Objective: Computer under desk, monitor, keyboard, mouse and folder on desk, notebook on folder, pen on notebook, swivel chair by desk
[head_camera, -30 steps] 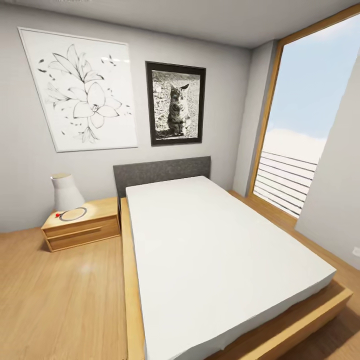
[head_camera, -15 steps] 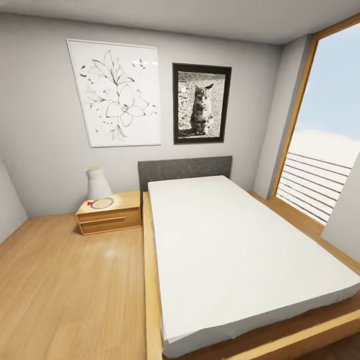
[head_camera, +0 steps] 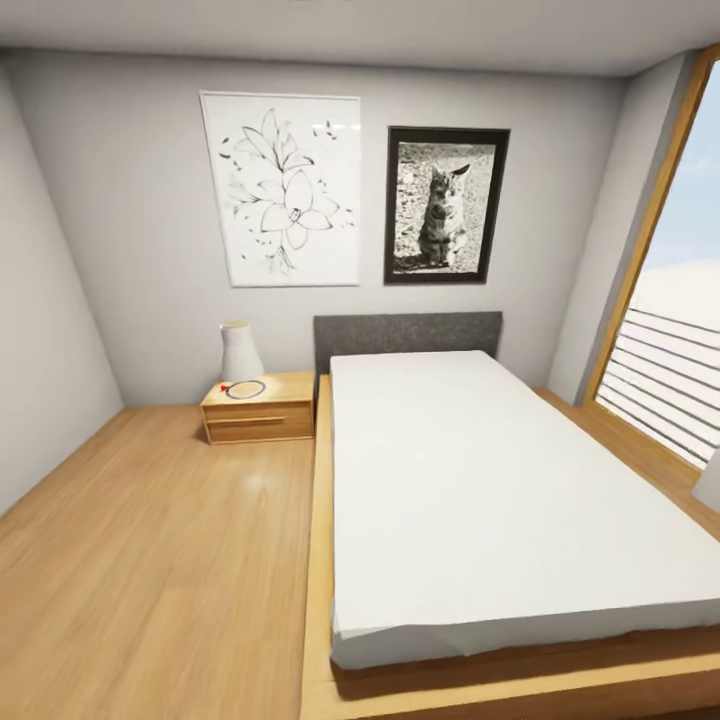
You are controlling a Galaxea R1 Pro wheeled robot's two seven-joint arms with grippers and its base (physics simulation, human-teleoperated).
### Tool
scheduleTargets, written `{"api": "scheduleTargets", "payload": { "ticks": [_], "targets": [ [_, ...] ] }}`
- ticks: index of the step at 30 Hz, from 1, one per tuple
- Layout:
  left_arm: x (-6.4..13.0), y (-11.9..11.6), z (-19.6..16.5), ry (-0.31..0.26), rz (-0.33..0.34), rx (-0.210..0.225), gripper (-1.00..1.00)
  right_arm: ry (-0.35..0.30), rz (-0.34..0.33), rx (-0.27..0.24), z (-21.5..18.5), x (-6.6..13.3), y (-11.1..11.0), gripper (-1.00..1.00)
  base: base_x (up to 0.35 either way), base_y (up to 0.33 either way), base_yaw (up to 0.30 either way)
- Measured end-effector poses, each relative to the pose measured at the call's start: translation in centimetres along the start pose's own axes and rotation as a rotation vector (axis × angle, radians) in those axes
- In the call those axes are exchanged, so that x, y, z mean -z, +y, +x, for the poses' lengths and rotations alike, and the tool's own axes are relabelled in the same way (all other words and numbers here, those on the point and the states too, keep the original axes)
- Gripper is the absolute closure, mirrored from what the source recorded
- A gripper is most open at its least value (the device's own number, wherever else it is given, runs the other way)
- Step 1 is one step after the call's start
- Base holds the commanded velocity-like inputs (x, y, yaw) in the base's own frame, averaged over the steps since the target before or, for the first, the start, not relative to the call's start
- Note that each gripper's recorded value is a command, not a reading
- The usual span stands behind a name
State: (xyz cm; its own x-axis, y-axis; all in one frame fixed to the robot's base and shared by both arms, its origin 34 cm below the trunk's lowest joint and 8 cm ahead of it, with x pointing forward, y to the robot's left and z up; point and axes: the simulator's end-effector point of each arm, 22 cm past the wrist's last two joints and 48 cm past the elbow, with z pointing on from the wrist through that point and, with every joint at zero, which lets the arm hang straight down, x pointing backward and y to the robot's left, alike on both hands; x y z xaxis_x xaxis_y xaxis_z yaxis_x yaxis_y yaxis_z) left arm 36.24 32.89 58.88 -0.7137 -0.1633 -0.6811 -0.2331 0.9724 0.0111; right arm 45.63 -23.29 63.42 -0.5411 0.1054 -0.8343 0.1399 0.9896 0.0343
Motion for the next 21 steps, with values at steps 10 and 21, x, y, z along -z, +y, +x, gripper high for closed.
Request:
{"api": "scheduleTargets", "payload": {
  "ticks": [10,21],
  "targets": [
    [0.0,4.1,-0.7,-0.028,-0.129,0.168,-1.00,0.002,0.007,-0.003,0.1,0.0,-0.2,-1.00,-0.037,-0.034,0.280],
    [0.2,6.2,-1.1,-0.052,-0.187,0.229,-1.00,0.003,0.019,-0.012,0.1,0.0,-0.5,-1.00,0.000,0.000,0.282]
  ]
}}
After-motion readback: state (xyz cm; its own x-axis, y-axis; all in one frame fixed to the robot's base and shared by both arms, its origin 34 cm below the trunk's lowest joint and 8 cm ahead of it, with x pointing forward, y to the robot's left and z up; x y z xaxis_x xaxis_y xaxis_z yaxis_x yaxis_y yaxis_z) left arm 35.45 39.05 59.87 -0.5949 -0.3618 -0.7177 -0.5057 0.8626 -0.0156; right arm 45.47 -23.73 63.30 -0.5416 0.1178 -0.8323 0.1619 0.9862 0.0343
